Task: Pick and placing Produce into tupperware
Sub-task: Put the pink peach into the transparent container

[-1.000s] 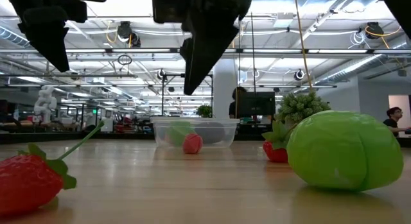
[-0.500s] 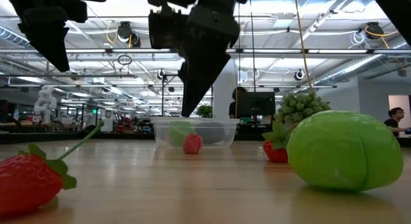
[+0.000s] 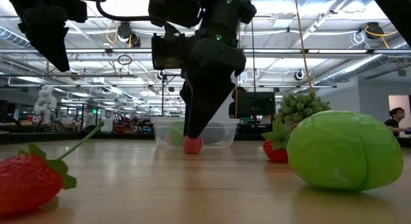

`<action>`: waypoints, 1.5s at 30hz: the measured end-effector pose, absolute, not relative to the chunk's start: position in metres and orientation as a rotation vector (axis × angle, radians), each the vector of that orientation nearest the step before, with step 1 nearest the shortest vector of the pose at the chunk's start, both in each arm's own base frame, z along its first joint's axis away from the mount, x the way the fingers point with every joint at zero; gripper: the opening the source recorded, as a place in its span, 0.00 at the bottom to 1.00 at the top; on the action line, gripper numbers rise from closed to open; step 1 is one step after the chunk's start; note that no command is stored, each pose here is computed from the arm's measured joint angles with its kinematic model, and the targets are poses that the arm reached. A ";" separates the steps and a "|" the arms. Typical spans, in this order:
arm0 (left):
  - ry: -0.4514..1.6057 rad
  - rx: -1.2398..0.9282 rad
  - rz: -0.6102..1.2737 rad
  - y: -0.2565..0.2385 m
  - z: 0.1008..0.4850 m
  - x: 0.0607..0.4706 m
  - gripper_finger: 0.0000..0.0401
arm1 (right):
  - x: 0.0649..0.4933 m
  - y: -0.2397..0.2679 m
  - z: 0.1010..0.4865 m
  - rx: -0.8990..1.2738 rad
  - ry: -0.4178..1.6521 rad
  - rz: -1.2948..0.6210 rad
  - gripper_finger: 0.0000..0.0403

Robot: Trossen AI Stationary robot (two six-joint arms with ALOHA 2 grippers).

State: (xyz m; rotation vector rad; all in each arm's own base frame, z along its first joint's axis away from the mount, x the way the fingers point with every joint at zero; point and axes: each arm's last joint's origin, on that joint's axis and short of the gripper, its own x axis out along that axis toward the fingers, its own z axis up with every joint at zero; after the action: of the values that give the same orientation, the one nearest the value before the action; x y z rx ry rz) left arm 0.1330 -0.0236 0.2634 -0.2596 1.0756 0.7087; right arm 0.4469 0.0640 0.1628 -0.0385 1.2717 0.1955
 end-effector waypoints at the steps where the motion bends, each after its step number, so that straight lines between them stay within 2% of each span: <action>1: 1.075 -0.260 0.709 -0.024 0.263 0.133 0.57 | 0.447 0.064 0.161 -0.040 1.270 0.196 0.73; 8: 1.073 -0.261 0.708 -0.024 0.263 0.133 0.57 | 0.446 0.064 0.156 -0.043 1.257 0.199 0.70; 17: 1.069 -0.264 0.706 -0.024 0.264 0.134 0.57 | 0.445 0.064 0.155 -0.053 1.274 0.205 0.58; 30: 1.069 -0.264 0.707 -0.024 0.264 0.134 0.57 | 0.445 0.063 0.156 -0.054 1.272 0.203 0.48; 45: 1.069 -0.265 0.707 -0.024 0.264 0.134 0.57 | 0.445 0.063 0.156 -0.060 1.269 0.205 0.31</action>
State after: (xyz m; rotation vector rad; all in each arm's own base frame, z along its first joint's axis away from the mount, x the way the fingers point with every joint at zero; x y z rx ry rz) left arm 0.1337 -0.0238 0.2636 -0.2649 1.0690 0.7068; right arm 0.4451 0.0634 0.1558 -0.0600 1.2695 0.2047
